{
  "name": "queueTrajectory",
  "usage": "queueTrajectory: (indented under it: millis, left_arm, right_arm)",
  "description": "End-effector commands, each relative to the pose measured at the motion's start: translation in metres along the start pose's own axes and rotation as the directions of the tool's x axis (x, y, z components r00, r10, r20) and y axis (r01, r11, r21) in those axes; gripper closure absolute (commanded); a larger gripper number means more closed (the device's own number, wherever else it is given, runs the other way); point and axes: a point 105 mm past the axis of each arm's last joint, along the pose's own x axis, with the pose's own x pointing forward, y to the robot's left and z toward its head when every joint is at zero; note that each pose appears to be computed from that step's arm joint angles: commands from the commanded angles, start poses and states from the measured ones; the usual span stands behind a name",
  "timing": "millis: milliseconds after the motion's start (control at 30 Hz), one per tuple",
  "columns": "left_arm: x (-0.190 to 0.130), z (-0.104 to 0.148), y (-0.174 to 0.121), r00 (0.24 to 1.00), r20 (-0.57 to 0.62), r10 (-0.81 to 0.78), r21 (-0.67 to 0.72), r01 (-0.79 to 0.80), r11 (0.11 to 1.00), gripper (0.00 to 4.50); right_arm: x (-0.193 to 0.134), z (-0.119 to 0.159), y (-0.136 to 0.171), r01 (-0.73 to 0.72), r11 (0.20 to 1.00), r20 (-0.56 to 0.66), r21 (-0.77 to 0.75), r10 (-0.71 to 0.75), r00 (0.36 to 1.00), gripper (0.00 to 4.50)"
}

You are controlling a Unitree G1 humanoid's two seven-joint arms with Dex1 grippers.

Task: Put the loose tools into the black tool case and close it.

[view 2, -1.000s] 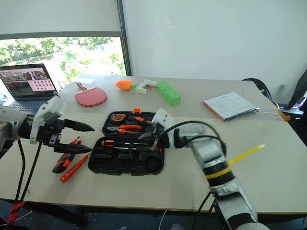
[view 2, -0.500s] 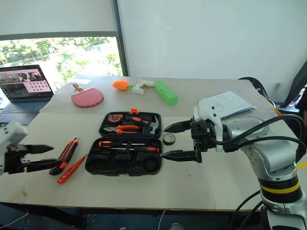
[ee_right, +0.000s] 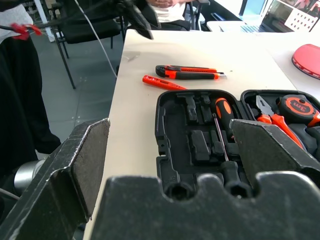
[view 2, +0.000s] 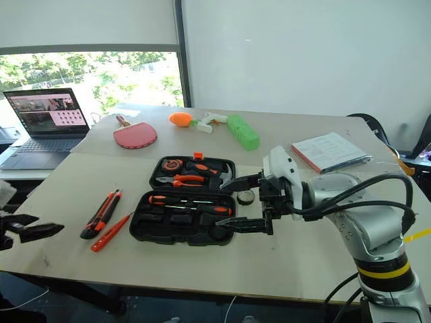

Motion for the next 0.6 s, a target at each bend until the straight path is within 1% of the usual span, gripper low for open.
queueTrajectory:
  millis: [33,167,233,300,367,400,500,600]
  left_arm:
    - [0.022,0.013,0.004,0.997,-0.056,0.045,-0.056,-0.048,0.997,0.0]
    - [0.049,0.034,0.014,0.99,-0.092,0.106,-0.082,-0.114,0.99,0.0]
    - [0.057,0.042,0.017,0.988,-0.099,0.122,-0.06,-0.128,0.99,0.0]
    - [0.063,0.053,0.01,0.993,-0.08,0.085,-0.026,-0.087,0.996,0.0]
    - [0.066,0.059,0.001,0.996,-0.079,0.037,-0.001,-0.037,0.999,0.0]
    - [0.065,0.064,-0.006,0.998,-0.066,-0.001,0.053,0.004,0.999,0.0]
    - [0.055,0.065,-0.023,0.99,-0.097,-0.102,0.126,0.114,0.985,0.0]
    - [0.05,0.054,-0.029,0.977,-0.172,-0.124,0.143,0.149,0.978,0.0]
  right_arm:
    - [-0.001,0.013,0.009,0.003,0.999,0.037,-0.035,-0.001,0.999,0.02]
    - [0.0,0.014,0.014,0.021,0.999,0.046,-0.028,-0.02,0.999,0.02]
    - [0.0,0.013,0.017,0.028,0.999,0.047,-0.025,-0.027,0.999,0.02]
    - [0.001,0.012,0.019,0.037,0.999,0.044,-0.025,-0.036,0.998,0.02]
    - [-0.001,0.011,0.021,0.049,0.999,0.043,-0.019,-0.048,0.998,0.02]
    - [-0.001,0.01,0.023,0.054,0.998,0.041,-0.013,-0.053,0.998,0.02]
    - [-0.002,0.007,0.026,0.064,0.998,0.029,-0.002,-0.064,0.998,0.02]
    - [-0.003,0.006,0.028,0.071,0.997,0.028,0.008,-0.071,0.997,0.02]
